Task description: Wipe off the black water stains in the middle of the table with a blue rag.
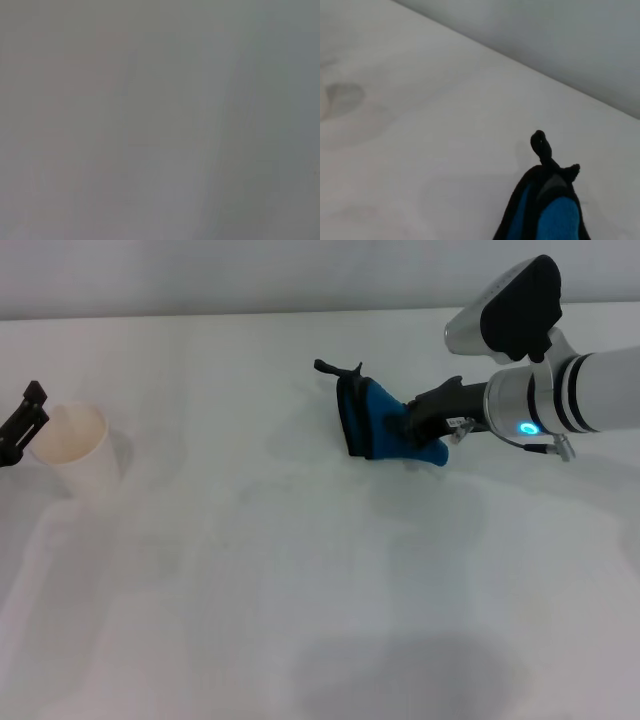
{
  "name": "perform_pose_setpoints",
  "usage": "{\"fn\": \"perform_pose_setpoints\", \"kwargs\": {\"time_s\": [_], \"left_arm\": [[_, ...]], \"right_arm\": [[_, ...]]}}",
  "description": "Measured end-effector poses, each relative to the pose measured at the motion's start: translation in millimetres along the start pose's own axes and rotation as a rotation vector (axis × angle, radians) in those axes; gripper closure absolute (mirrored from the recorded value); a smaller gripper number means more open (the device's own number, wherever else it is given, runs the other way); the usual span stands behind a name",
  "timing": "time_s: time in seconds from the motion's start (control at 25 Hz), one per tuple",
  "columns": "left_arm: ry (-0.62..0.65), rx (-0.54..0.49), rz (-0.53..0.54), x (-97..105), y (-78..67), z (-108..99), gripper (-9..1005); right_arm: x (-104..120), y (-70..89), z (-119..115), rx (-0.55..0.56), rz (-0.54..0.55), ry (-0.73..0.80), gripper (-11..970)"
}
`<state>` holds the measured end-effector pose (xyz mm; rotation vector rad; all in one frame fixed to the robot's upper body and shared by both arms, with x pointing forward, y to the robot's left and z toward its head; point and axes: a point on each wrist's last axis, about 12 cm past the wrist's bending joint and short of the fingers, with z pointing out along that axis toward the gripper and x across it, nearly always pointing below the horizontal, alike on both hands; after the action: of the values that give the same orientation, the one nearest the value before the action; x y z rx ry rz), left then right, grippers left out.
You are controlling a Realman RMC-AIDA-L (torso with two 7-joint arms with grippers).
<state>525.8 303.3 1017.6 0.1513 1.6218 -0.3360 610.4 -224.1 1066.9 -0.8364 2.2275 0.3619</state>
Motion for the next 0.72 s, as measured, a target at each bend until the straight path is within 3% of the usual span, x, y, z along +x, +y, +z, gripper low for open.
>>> {"fn": "perform_pose_setpoints", "kwargs": {"time_s": [0.56, 0.72], "left_arm": [[-0.001, -0.001, 0.003, -0.7, 1.1, 0.0, 105], [-0.001, -0.002, 0.003, -0.7, 1.6, -0.5, 106]], "right_arm": [[13.3, -6.1, -9.8, 0.001, -0.021, 0.049, 789], [11.5, -4.6, -19.1, 0.023, -0.042, 0.006, 632]]}}
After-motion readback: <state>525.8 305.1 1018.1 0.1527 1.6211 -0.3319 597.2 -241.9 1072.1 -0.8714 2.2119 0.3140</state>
